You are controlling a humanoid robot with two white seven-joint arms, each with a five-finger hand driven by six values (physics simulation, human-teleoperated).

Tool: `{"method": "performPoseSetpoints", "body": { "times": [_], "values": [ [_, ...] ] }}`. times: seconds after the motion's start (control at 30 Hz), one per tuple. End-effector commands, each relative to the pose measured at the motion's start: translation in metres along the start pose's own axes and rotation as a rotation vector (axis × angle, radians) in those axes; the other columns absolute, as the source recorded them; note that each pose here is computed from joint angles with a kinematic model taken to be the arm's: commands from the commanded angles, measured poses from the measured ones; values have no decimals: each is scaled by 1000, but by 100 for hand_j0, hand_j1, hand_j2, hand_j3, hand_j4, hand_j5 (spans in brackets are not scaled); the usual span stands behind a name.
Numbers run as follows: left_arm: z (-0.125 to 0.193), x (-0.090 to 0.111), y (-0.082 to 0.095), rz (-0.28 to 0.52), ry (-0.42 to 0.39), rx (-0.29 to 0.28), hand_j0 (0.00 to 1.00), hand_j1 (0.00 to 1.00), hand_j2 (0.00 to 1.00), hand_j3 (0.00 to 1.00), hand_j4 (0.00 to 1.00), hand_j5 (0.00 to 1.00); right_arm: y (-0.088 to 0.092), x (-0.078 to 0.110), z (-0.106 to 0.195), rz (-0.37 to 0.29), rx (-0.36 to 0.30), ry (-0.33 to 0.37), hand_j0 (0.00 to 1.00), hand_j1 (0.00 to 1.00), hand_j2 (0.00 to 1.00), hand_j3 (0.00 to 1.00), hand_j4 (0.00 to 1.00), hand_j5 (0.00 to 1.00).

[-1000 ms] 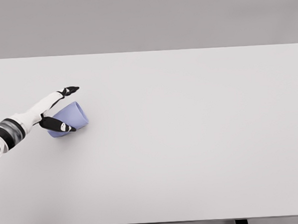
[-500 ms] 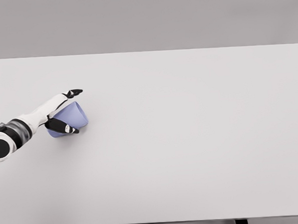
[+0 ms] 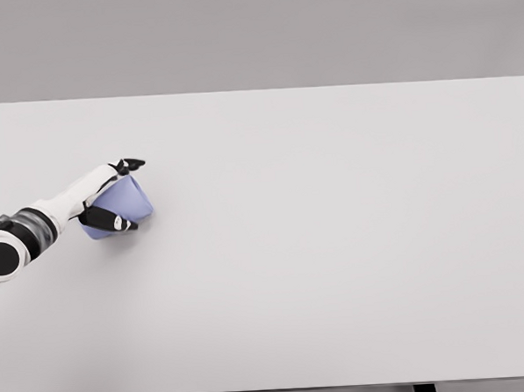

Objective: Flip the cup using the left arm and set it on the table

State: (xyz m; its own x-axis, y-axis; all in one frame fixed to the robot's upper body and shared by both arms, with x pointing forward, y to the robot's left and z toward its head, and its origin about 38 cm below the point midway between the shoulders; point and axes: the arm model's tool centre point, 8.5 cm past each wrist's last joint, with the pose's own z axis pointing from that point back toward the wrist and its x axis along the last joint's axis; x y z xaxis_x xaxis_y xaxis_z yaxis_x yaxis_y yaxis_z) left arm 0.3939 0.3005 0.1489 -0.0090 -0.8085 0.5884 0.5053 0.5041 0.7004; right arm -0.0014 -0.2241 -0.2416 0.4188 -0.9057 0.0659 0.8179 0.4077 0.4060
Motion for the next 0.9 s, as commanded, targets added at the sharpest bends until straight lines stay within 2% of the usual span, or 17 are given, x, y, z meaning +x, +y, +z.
{"method": "performPoseSetpoints", "body": {
  "times": [0.0, 0.1, 0.23, 0.3, 0.33, 0.43, 0.5, 0.6, 0.67, 0.73, 0.87],
  "values": [
    [0, 0, 1, -4, 2, 3, 79, 79, 79, 79, 79, 79, 0, 0, 0, 1, 1, 0, 100, 100, 100, 100, 100, 100],
    [0, -1, 0, -3, 3, 3, 72, 72, 72, 72, 72, 72, -1, 0, 0, -1, -1, 0, 100, 100, 100, 100, 100, 100],
    [0, 0, 2, -4, -7, 10, 69, 69, 69, 69, 69, 69, -1, 0, 0, 1, -1, 1, 100, 100, 100, 100, 100, 100],
    [2, 4, 4, -2, -53, 15, 68, 68, 68, 68, 68, 68, -1, 0, 0, 1, -1, 1, 100, 100, 100, 100, 100, 100],
    [3, 9, 6, 0, -102, 21, 65, 65, 65, 65, 65, 65, -1, 0, 0, 1, -1, 1, 100, 100, 100, 100, 100, 100],
    [8, 16, 16, 9, -198, 65, 63, 63, 63, 63, 63, 63, -1, 0, 0, 1, -1, 1, 100, 100, 100, 100, 100, 100],
    [10, 19, 18, 12, -232, 78, 63, 63, 63, 63, 63, 63, -1, 0, 0, 1, -1, 1, 100, 100, 100, 100, 100, 100],
    [15, 28, 28, 27, -330, 132, 62, 62, 62, 62, 62, 62, -1, 0, 0, 1, -1, 1, 100, 100, 100, 100, 100, 100],
    [19, 29, 31, 24, -368, 159, 62, 62, 62, 62, 62, 62, -1, 0, 0, 1, -1, 1, 100, 100, 100, 100, 100, 100],
    [20, 28, 33, 35, -369, 178, 65, 65, 65, 65, 65, 65, -1, 0, 0, 1, -1, 1, 100, 100, 100, 100, 100, 100],
    [28, 23, 39, 85, -407, 230, 66, 66, 66, 66, 66, 66, -1, 0, 0, 1, -1, 1, 100, 100, 100, 100, 100, 100]
  ]
}}
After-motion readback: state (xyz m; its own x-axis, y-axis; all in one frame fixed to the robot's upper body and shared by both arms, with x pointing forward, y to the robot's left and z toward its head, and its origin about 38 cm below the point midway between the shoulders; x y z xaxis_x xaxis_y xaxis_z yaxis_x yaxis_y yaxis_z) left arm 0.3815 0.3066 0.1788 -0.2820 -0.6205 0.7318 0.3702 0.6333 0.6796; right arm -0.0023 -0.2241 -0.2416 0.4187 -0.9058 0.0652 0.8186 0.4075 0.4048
